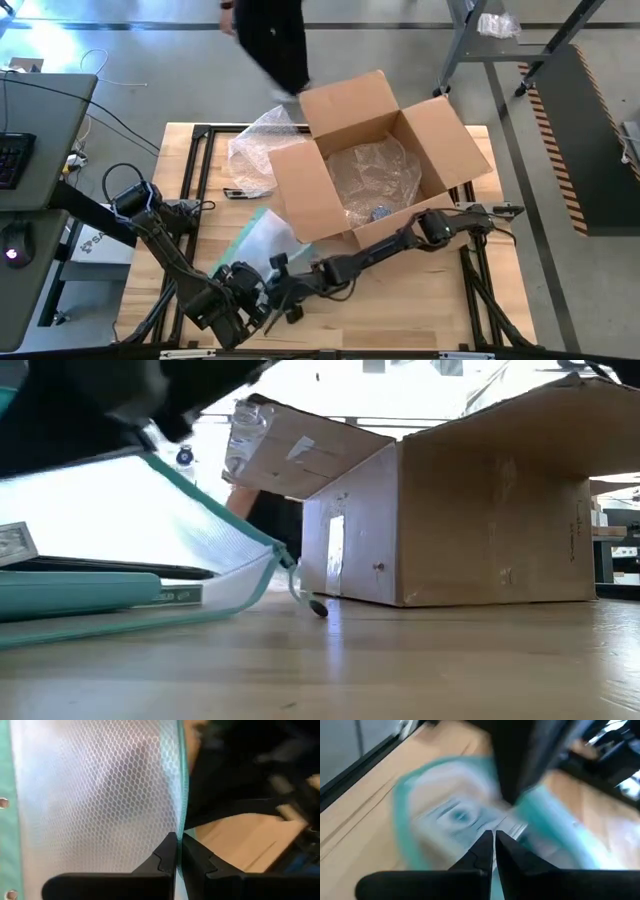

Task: Unpack boxes
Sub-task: Put the blue game card into the white zip bag, then put the blue scented candle into the white zip bag

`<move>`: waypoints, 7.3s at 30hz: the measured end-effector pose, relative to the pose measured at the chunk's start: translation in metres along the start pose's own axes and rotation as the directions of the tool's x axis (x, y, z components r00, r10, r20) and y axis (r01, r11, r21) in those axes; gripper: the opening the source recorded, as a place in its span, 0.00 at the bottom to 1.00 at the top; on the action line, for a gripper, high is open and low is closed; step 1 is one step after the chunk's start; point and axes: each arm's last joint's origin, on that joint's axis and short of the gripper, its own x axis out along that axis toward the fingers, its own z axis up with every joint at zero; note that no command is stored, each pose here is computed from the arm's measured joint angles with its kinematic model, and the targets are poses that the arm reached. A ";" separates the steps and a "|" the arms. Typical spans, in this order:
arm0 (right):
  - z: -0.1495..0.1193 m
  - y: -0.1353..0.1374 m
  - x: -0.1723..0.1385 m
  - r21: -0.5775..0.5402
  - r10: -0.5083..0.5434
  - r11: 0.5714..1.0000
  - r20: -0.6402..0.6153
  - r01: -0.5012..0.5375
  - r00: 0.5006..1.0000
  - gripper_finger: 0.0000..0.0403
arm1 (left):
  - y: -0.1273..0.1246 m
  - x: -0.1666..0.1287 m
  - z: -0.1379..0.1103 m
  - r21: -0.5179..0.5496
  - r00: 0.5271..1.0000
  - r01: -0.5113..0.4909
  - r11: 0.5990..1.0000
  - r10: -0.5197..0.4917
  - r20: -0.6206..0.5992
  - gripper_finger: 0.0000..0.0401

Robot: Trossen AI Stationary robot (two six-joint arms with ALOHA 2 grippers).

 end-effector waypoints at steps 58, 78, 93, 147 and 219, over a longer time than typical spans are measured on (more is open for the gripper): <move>-0.014 -0.003 0.039 0.289 -0.063 0.957 0.221 -0.003 0.973 0.01 | 0.014 -0.010 -0.018 0.109 0.995 -0.076 0.991 0.082 -0.051 0.00; -0.014 -0.028 -0.065 -0.010 -0.046 0.999 -0.492 0.047 0.869 0.08 | 0.031 -0.026 -0.044 0.067 0.984 -0.153 0.986 0.158 -0.080 0.00; 0.004 -0.063 -0.051 -0.052 -0.085 0.996 -0.264 0.074 0.961 0.08 | 0.028 -0.026 -0.042 0.060 0.994 -0.104 0.993 0.105 -0.022 0.00; 0.057 -0.079 -0.118 0.285 -0.105 0.940 -0.276 0.185 0.956 0.00 | 0.014 -0.093 0.001 0.064 0.989 -0.015 0.998 0.006 0.148 0.00; -0.101 -0.138 -0.294 0.322 0.094 0.946 -0.164 -0.036 0.982 0.56 | 0.086 0.053 0.070 0.559 0.945 0.119 0.821 -0.266 0.188 0.00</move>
